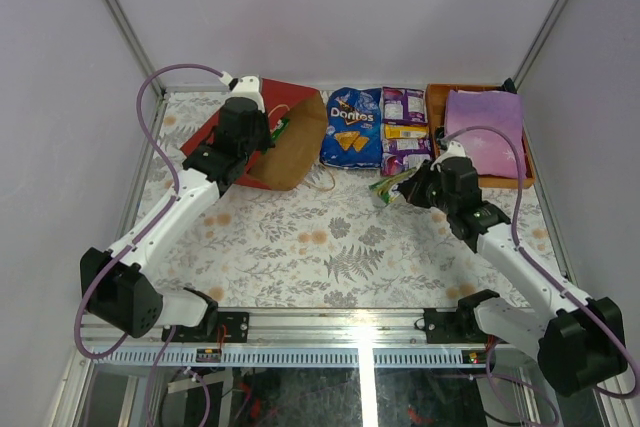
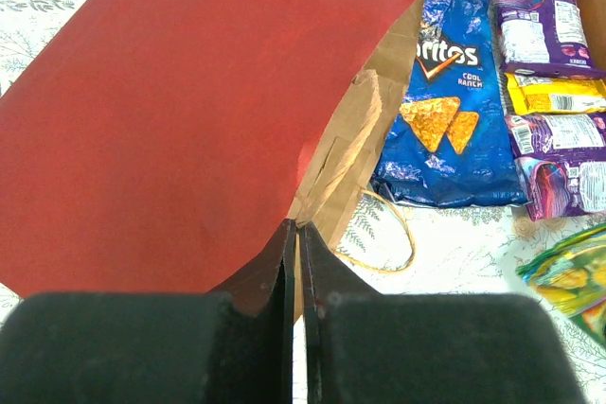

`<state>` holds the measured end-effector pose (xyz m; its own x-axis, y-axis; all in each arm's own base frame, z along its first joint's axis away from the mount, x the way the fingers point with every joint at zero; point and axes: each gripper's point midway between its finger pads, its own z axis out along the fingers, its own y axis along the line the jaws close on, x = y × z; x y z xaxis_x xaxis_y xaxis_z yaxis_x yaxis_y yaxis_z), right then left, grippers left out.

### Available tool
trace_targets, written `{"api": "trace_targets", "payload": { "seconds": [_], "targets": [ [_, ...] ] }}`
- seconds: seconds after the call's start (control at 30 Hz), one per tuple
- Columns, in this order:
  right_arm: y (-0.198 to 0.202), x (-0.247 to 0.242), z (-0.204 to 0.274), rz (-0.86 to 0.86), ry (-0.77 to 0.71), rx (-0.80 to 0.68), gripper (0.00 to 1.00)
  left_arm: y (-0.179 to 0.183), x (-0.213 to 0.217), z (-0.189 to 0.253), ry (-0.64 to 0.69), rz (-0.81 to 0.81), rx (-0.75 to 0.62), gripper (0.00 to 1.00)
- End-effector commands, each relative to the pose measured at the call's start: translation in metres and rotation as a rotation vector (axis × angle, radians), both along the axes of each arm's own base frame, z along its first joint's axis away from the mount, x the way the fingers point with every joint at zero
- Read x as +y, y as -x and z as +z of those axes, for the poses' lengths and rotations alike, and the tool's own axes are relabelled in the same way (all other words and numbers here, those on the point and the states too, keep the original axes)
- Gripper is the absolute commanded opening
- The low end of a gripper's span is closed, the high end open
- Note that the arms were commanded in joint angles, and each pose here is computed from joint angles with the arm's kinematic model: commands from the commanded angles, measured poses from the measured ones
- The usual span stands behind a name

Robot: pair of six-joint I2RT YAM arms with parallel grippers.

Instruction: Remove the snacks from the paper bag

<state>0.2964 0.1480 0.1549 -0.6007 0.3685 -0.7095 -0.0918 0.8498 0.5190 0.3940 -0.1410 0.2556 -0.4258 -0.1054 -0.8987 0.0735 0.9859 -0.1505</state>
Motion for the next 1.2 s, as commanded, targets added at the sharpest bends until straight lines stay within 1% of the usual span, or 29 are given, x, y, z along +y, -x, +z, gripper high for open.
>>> {"api": "trace_targets", "payload": {
  "seconds": [0.0, 0.1, 0.23, 0.33, 0.4, 0.47, 0.6, 0.7, 0.87, 0.97, 1.1, 1.17],
  "targets": [
    [0.0, 0.016, 0.008, 0.082, -0.031, 0.035, 0.0, 0.003, -0.001, 0.016, 0.005, -0.007, -0.043, 0.01],
    [0.005, -0.001, -0.002, 0.003, 0.016, 0.074, 0.0, 0.003, 0.0, 0.015, -0.001, -0.004, -0.042, 0.01],
    [0.012, -0.038, 0.009, -0.17, 0.067, 0.03, 0.0, 0.001, 0.0, 0.012, -0.004, -0.004, -0.043, 0.02],
    [0.016, -0.067, 0.013, -0.267, 0.079, 0.044, 0.0, -0.001, -0.002, 0.009, -0.005, -0.006, -0.041, 0.02],
    [0.018, -0.089, 0.007, -0.329, 0.06, 0.1, 0.0, -0.003, -0.002, 0.004, -0.015, -0.008, -0.033, 0.02],
    [0.02, -0.101, 0.002, -0.369, 0.012, 0.15, 0.0, -0.004, -0.001, 0.002, -0.027, -0.007, -0.031, 0.02],
    [0.023, -0.13, -0.009, -0.502, -0.046, 0.218, 0.0, -0.004, 0.005, -0.001, -0.055, 0.01, -0.032, 0.02],
    [0.024, -0.149, -0.003, -0.587, -0.064, 0.221, 0.0, -0.003, 0.007, 0.0, -0.06, 0.012, -0.04, 0.02],
    [0.025, -0.176, 0.014, -0.712, -0.016, 0.191, 0.0, 0.0, 0.006, 0.003, -0.053, 0.001, -0.066, 0.02],
    [0.028, -0.19, 0.017, -0.813, -0.016, 0.18, 0.0, 0.0, 0.008, 0.004, -0.058, 0.006, -0.074, 0.02],
    [0.037, -0.205, 0.008, -0.972, -0.033, 0.234, 0.0, 0.001, 0.003, 0.005, -0.041, -0.015, -0.071, 0.02],
    [0.044, -0.215, 0.007, -1.048, -0.017, 0.257, 0.0, 0.002, 0.002, 0.006, -0.036, -0.022, -0.073, 0.02]
  ]
}}
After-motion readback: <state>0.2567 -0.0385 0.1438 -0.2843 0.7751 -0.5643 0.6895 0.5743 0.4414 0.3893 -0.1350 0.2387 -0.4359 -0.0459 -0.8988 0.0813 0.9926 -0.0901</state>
